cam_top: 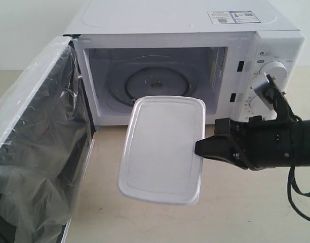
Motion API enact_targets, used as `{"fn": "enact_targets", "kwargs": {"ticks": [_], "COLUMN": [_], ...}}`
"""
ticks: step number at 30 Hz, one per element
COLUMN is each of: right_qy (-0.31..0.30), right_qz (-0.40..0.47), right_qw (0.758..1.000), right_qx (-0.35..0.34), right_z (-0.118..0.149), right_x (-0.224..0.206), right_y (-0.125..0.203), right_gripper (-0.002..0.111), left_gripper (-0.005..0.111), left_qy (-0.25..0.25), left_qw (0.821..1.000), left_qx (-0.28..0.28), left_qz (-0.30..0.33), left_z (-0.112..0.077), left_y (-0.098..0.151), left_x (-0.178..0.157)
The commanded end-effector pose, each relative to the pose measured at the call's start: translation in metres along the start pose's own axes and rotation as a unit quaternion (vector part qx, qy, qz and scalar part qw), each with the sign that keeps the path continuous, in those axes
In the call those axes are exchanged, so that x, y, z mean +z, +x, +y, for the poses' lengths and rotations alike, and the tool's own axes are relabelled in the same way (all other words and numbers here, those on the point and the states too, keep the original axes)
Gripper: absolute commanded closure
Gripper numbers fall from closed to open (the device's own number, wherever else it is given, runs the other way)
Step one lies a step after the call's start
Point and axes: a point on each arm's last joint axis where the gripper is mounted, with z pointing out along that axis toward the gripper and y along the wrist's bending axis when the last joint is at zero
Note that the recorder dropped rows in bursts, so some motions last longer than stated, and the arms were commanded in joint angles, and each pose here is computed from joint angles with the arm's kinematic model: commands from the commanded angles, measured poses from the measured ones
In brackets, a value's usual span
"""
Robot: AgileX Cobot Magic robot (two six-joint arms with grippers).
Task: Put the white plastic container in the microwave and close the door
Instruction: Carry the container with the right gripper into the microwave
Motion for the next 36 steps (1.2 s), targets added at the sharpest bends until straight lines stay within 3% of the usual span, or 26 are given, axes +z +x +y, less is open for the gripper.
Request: {"fn": "enact_targets", "kwargs": {"ticks": [1, 11, 21, 36], "right_qy": [-0.009, -0.006, 0.085, 0.136], "right_qz": [-0.007, -0.021, -0.059, -0.087], "right_qw": [1.0, 0.996, 0.995, 0.986], "right_qx": [0.014, 0.083, -0.012, 0.045], "right_z": [0.01, 0.021, 0.022, 0.041], "right_x": [0.002, 0.002, -0.012, 0.001], "right_y": [-0.006, -0.03, -0.047, -0.035], "right_gripper": [0.108, 0.108, 0.108, 0.108], "left_gripper": [0.102, 0.102, 0.102, 0.102], "left_qy": [-0.003, -0.003, -0.003, -0.003], "left_qw": [1.0, 1.0, 1.0, 1.0], "left_qx": [-0.008, -0.008, -0.008, -0.008], "left_qz": [-0.003, -0.003, -0.003, -0.003], "left_z": [0.0, 0.0, 0.0, 0.0], "left_y": [0.001, 0.001, 0.001, 0.001], "left_x": [0.0, 0.0, 0.0, 0.0]}}
